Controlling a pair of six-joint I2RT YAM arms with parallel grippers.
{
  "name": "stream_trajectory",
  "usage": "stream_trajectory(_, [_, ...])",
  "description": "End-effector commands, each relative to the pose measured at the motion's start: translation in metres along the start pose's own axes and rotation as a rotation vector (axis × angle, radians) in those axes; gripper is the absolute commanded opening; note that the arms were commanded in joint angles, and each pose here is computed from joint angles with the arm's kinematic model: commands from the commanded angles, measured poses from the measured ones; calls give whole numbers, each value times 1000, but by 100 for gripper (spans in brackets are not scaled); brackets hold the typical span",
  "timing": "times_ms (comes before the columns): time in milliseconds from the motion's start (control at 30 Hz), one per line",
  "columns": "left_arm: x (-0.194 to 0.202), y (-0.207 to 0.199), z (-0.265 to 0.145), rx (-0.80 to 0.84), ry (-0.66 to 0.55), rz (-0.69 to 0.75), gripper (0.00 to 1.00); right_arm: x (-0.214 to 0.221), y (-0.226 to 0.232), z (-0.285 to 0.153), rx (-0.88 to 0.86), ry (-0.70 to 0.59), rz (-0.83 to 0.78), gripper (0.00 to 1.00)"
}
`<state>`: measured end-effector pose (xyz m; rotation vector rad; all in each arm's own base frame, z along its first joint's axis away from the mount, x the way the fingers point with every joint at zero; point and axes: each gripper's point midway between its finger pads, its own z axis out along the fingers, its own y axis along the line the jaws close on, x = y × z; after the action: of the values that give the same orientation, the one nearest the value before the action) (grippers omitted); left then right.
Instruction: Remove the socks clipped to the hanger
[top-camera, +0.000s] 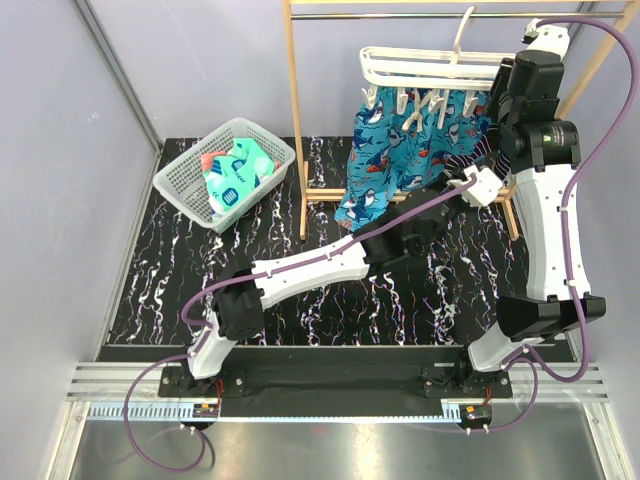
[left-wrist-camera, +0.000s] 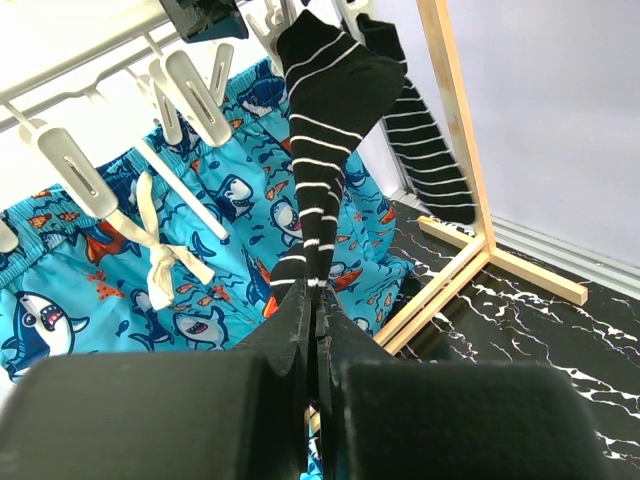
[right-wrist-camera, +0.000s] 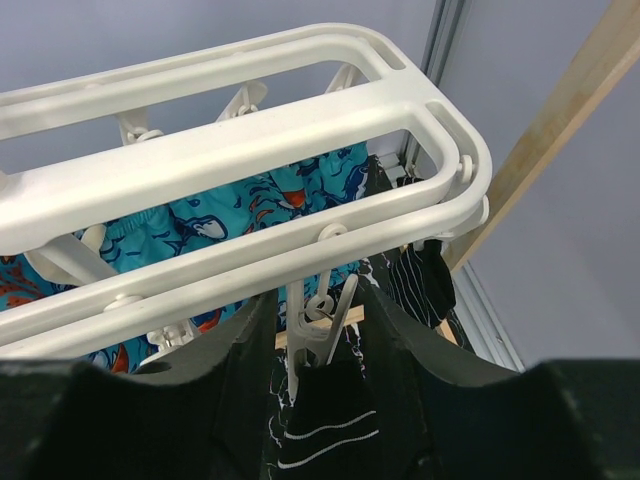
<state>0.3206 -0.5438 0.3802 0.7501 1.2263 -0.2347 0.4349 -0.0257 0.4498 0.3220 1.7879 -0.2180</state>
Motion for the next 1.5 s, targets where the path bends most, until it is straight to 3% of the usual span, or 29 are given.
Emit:
stream_trajectory(0, [-33,16,-7,-49,-77,-42,0,-18,0,-4,13,-58,5,46])
stream_trajectory(100, [-34,16,-7,-49,-78,-42,0,-21,0,-3,18,-71,6,44])
stream_trajectory(200, [-35,15,-8,-47,-80,-43,0,-23,-1,-3,25,-78,7,35])
stream_trajectory(333, [-35,15,-8,-49,-81,-44,0,-25,-1,-5,19,-92,14,8])
stream_trajectory(400, [-35,15,-8,-49,-81,-42,0,-25,-1,-7,16,-92,14,1])
stream_trajectory(667, [-32,14,-9,-48,-75,-46,0,-23,1,-8,2,-86,25,0])
stream_trajectory(733, [-31,14,-10,-48,-75,-50,0,-21,3,-8,-8,-80,24,6])
stream_trajectory(800, [-32,15,-10,-49,-74,-49,0,-19,5,-8,-20,-71,25,28])
stream_trajectory(900, [-34,15,-10,-51,-78,-53,0,-16,9,-10,-50,-65,24,44])
stream_trajectory(1233, [-37,16,-11,-48,-84,-57,0,-15,8,-8,-42,-62,-4,57])
stream_trajectory(1467, [-37,16,-11,-50,-83,-51,0,-25,6,-3,-22,-88,5,56])
